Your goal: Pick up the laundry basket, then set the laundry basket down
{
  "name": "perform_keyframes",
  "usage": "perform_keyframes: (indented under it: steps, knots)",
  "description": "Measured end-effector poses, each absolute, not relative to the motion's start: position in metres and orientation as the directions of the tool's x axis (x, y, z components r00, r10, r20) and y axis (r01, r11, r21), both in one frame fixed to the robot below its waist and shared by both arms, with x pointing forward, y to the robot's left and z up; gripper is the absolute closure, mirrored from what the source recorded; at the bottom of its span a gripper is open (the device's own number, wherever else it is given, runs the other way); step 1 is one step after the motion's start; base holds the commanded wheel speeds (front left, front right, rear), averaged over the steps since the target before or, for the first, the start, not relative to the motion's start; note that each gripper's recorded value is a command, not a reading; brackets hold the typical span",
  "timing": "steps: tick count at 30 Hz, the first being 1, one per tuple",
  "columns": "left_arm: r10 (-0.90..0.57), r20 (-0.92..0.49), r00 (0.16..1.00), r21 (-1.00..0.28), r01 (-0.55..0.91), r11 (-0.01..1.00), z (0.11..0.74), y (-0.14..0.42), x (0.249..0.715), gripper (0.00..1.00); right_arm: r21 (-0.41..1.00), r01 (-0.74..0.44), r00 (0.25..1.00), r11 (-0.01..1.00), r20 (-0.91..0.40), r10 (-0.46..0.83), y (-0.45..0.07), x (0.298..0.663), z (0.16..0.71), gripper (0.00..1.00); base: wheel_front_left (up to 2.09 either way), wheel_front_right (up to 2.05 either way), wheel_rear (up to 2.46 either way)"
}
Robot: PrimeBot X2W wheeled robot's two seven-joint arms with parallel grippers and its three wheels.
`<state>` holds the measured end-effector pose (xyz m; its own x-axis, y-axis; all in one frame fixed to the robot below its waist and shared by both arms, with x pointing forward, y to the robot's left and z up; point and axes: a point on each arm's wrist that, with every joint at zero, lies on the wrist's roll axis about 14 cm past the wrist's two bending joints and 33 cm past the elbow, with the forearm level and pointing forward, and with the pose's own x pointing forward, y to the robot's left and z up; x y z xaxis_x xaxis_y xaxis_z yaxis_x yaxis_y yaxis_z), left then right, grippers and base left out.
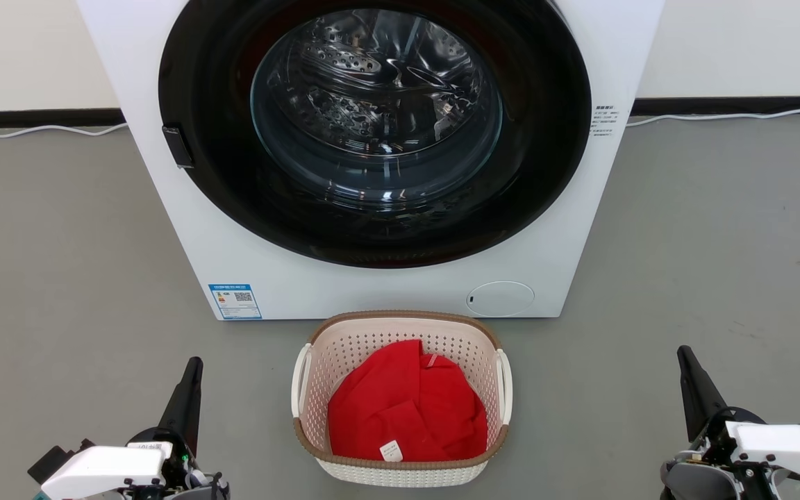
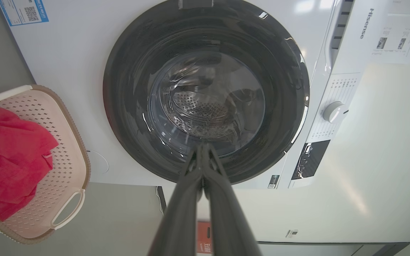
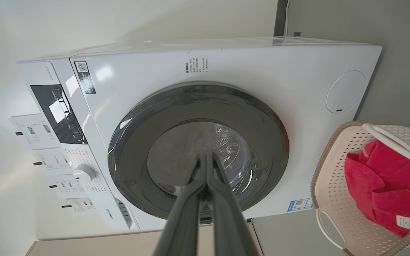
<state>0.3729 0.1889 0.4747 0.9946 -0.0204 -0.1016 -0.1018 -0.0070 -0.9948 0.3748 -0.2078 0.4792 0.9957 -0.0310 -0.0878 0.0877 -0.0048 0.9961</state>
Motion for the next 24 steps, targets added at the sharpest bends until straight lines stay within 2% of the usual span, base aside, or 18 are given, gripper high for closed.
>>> perform_keyframes:
  steps: [24]
  knots:
    - [-0.021,-0.101,0.995,-0.995,-0.102,-0.007,0.4748,0.1889,0.3729,1.00,0.996,0.088,0.996,-0.005,-0.088,-0.031,-0.2078,0.3748,0.4792,1.00,0.00,0.00,0.00]
